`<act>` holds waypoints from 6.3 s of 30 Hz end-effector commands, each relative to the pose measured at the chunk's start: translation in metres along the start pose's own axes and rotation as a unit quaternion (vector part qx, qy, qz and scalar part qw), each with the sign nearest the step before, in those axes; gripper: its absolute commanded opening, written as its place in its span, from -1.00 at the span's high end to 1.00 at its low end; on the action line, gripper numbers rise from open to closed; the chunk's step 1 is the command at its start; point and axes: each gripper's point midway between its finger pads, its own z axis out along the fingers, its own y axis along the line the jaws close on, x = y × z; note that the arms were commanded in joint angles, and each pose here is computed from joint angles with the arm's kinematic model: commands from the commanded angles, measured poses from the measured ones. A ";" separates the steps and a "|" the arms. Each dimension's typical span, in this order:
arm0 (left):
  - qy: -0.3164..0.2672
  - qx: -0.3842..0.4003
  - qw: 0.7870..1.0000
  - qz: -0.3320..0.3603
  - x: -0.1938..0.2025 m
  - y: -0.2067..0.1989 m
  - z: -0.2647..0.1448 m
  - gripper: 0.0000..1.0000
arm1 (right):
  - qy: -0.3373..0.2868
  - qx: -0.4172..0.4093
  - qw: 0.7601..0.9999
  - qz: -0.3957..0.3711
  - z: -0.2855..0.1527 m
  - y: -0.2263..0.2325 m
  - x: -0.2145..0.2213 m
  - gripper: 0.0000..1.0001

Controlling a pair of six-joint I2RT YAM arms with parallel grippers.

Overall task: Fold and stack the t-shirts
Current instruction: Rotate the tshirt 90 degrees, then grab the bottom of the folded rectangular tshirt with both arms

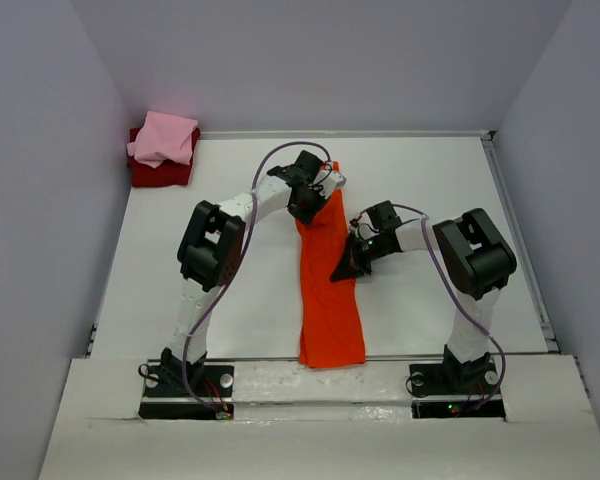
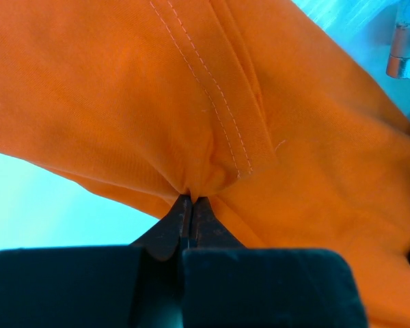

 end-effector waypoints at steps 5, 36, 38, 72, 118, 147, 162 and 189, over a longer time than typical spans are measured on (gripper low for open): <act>-0.010 -0.026 1.000 -0.006 -0.005 0.013 -0.020 1.00 | 0.013 0.040 0.999 0.012 0.010 -0.021 0.008 1.00; -0.011 -0.048 0.998 -0.025 0.018 0.034 -0.029 0.58 | 0.014 0.042 0.999 0.012 0.010 -0.022 0.009 1.00; -0.006 -0.043 0.999 -0.027 0.020 0.032 -0.024 0.31 | 0.014 0.041 0.999 0.012 0.010 -0.022 0.010 1.00; -0.276 0.219 0.867 -0.352 -0.013 -0.033 -0.181 -0.98 | -0.090 -0.007 0.989 -0.120 -0.100 0.110 -0.058 0.93; -0.011 0.251 0.792 -0.557 0.216 -0.235 -0.124 -0.82 | -0.045 -0.051 0.994 0.084 -0.090 -0.055 0.187 -0.35; -0.025 0.277 0.760 -0.588 0.201 -0.249 -0.105 -0.71 | 0.005 -0.049 0.997 0.062 -0.058 -0.036 0.167 -0.29; -0.015 0.281 0.766 -0.578 0.198 -0.253 -0.101 -0.64 | 0.032 -0.040 0.997 0.053 -0.038 -0.026 0.176 -0.06; -0.014 0.294 0.771 -0.565 0.192 -0.249 -0.112 0.58 | 0.037 -0.021 0.999 0.026 -0.046 0.005 0.153 1.00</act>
